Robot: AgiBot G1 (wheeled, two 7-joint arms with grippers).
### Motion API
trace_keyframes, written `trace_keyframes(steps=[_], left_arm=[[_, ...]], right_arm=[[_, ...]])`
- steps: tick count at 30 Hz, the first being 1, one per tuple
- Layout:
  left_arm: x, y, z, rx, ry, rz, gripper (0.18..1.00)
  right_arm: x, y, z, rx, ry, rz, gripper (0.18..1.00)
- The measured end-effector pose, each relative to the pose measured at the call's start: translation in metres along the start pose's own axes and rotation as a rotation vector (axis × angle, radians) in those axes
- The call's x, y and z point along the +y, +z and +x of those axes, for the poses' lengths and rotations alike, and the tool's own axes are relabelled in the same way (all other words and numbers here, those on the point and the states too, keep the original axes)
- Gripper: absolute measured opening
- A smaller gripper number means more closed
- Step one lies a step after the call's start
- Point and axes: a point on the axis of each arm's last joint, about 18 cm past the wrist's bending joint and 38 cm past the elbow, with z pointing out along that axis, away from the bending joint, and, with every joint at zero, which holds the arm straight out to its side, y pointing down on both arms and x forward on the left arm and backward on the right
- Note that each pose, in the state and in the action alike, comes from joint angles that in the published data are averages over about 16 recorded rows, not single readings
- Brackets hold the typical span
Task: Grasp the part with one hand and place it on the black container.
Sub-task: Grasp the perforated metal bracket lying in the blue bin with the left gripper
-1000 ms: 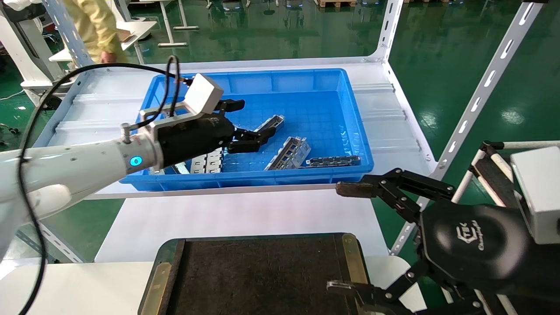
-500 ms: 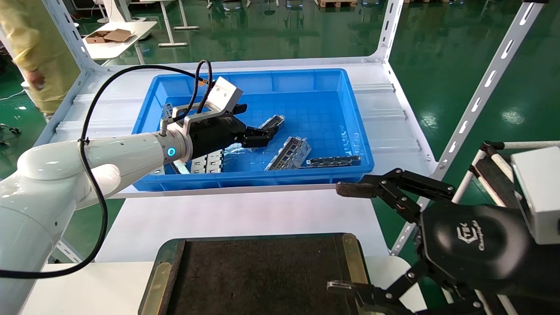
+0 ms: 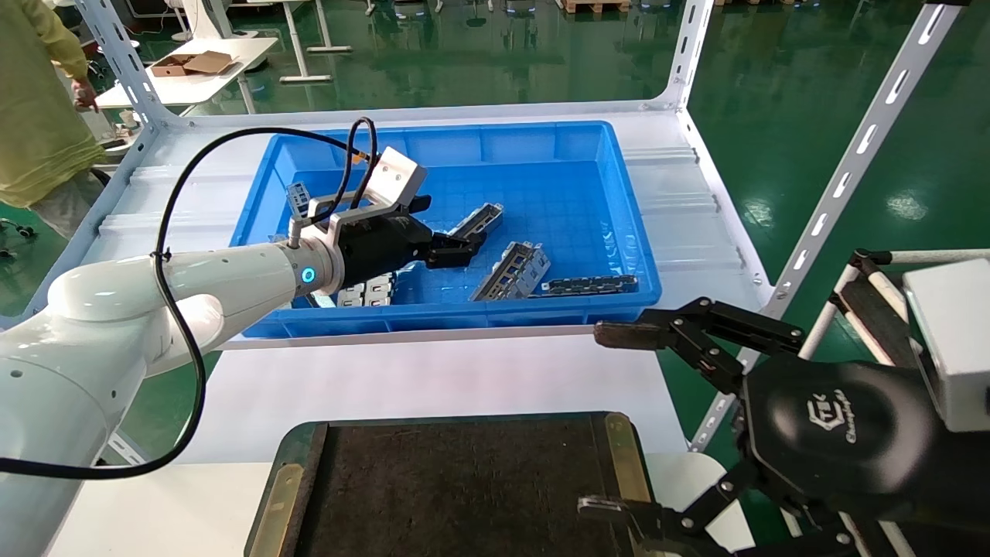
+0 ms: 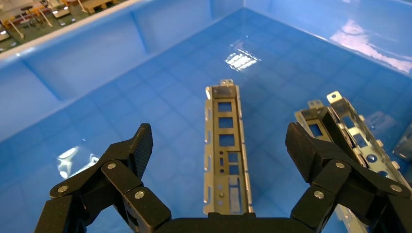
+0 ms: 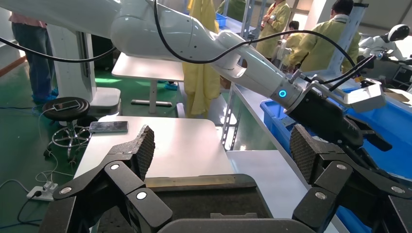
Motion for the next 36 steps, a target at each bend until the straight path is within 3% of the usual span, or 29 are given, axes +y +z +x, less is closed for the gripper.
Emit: trace_keyframes(steps=[7,17,26,36], left_arm=[[0.007,0.002,0.005,0.002,-0.011,-0.016,0.987],[0.012,0.005,0.009,0.000,-0.019,-0.029,0.903],[0.015,0.006,0.011,-0.001,-0.025,-0.036,0.730],[0.015,0.006,0.011,-0.003,-0.034,-0.037,0.504]], right_arm=[[0.000,0.000,0.000,0.000,0.000,0.000,0.980],[0.000,0.000,0.000,0.000,0.000,0.000,0.879],[0.000,0.000,0.000,0.000,0.000,0.000,0.720],[0.000,0.000,0.000,0.000,0.000,0.000,0.490]])
